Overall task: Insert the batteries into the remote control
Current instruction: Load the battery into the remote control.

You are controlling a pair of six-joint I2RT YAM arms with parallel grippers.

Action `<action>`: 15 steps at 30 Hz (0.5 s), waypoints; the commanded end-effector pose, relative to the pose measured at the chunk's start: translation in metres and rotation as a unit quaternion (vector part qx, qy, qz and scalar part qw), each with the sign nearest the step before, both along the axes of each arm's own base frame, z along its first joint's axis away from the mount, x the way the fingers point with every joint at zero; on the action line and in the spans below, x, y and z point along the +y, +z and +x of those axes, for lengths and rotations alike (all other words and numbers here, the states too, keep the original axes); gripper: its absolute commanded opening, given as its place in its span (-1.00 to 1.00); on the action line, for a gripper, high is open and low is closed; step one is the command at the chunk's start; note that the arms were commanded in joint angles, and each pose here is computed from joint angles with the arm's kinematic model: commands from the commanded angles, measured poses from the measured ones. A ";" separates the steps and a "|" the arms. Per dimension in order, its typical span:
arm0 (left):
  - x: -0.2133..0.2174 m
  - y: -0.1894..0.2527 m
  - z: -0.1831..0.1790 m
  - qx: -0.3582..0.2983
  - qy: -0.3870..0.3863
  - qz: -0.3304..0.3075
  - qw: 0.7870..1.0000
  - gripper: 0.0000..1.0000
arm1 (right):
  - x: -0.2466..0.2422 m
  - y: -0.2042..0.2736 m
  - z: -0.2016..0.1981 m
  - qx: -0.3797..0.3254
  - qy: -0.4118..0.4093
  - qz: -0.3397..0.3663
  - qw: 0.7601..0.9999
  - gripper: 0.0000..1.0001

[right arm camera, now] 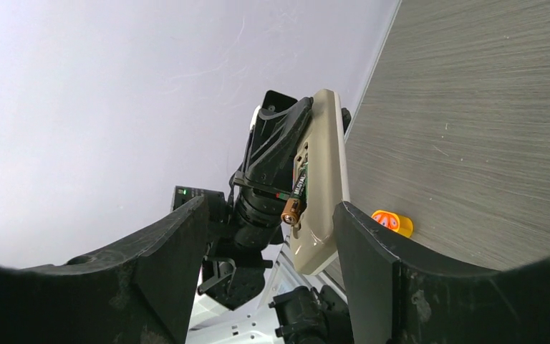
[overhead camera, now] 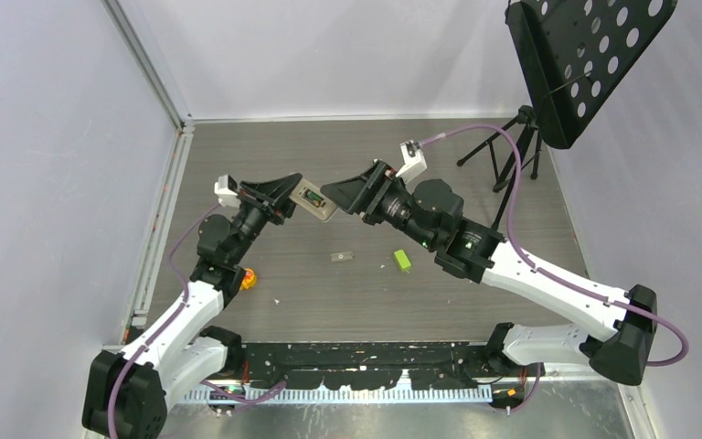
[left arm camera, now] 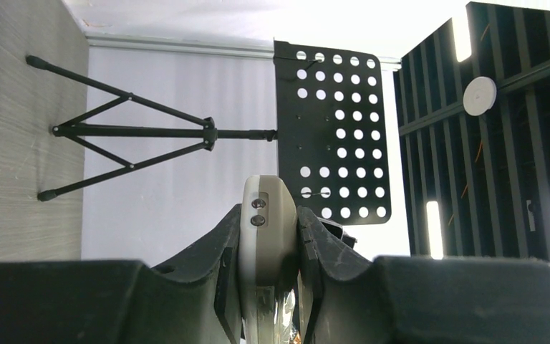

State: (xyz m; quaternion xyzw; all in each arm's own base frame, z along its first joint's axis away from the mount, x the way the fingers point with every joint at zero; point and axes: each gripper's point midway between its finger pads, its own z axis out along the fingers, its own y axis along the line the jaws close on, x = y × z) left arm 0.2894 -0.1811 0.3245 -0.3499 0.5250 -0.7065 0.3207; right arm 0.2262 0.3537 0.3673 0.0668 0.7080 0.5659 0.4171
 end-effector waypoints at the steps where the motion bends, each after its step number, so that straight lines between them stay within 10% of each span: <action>1: 0.008 0.047 -0.008 -0.065 0.005 -0.050 0.997 -1.00 | 0.013 0.004 0.000 0.023 0.013 0.011 1.000 0.40; 15: 0.012 0.047 -0.011 -0.091 0.039 0.018 0.995 -1.00 | 0.006 -0.017 0.004 0.019 -0.009 -0.003 1.000 0.55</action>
